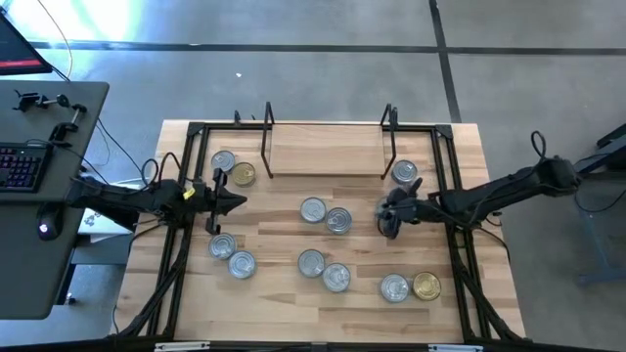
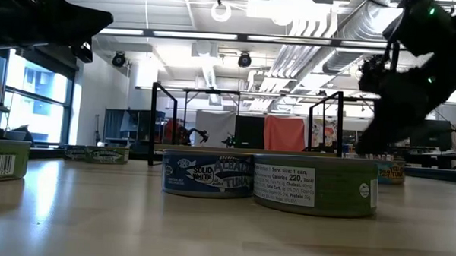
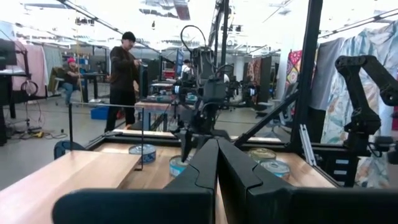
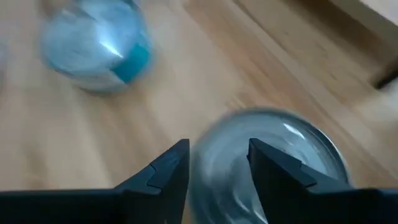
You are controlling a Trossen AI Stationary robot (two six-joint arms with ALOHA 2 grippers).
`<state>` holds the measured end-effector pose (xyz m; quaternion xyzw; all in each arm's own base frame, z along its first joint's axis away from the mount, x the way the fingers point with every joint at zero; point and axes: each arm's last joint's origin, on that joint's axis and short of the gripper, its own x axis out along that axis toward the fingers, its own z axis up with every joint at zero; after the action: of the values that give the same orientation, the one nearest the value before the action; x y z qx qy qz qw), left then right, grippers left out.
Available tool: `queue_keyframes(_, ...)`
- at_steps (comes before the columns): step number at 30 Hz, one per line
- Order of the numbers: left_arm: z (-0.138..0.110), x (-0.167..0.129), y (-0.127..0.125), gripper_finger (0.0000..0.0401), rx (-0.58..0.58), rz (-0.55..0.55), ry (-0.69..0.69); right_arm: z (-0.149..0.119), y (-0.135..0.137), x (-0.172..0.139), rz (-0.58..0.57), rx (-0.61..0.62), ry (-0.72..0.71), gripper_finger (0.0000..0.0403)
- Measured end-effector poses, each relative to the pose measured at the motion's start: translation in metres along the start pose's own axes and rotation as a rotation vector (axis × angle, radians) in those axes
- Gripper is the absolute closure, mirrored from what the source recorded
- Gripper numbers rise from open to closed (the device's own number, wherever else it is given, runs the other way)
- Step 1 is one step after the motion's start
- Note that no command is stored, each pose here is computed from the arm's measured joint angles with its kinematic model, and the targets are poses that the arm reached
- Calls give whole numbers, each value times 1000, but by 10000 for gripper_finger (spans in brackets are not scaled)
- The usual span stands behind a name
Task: Stack canned seafood by type on shelf
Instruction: Put the yellow-blue tuna can on the shelf
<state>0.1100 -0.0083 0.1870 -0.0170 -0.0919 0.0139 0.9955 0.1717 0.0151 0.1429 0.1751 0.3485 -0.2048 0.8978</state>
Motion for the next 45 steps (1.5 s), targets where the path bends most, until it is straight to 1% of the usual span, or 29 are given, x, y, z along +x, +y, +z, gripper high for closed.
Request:
queue_keyframes(3,0,2,0,400,19,0,-4,5,11,-4,76,-61,-64,245)
queue_keyframes(6,0,4,-1,400,22,1,-6,11,24,-13,119,-179,-27,245)
queue_keyframes(9,-3,8,-1,400,25,2,13,10,31,-24,72,-303,70,245)
queue_keyframes(12,-5,12,-2,400,27,3,28,9,34,-34,-19,-401,105,245)
queue_keyframes(14,-7,15,-2,400,28,3,37,7,35,-35,-53,-428,106,243)
queue_keyframes(17,-10,19,-2,400,30,3,49,4,34,-34,-53,-461,115,235)
queue_keyframes(20,-13,23,-3,400,33,4,73,-3,30,-29,-92,-505,118,227)
queue_keyframes(22,-13,25,-3,400,32,4,79,-6,30,-24,-96,-528,110,227)
queue_keyframes(25,-16,27,-4,400,29,4,86,-12,29,-17,-110,-576,136,234)
queue_keyframes(29,-16,29,-4,400,28,4,84,-17,32,-7,-130,-621,162,250)
queue_keyframes(33,-18,29,-4,400,29,4,95,-23,32,2,-173,-636,206,274)
queue_keyframes(36,-18,30,-4,400,29,4,96,-27,33,9,-208,-645,217,305)
queue_keyframes(39,-17,30,-4,400,34,4,90,-30,35,17,-241,-658,211,349)
queue_keyframes(42,-17,30,-4,400,35,4,90,-30,38,23,-249,-652,179,391)
queue_keyframes(45,-17,30,-4,400,34,4,84,-30,43,25,-229,-633,139,393)
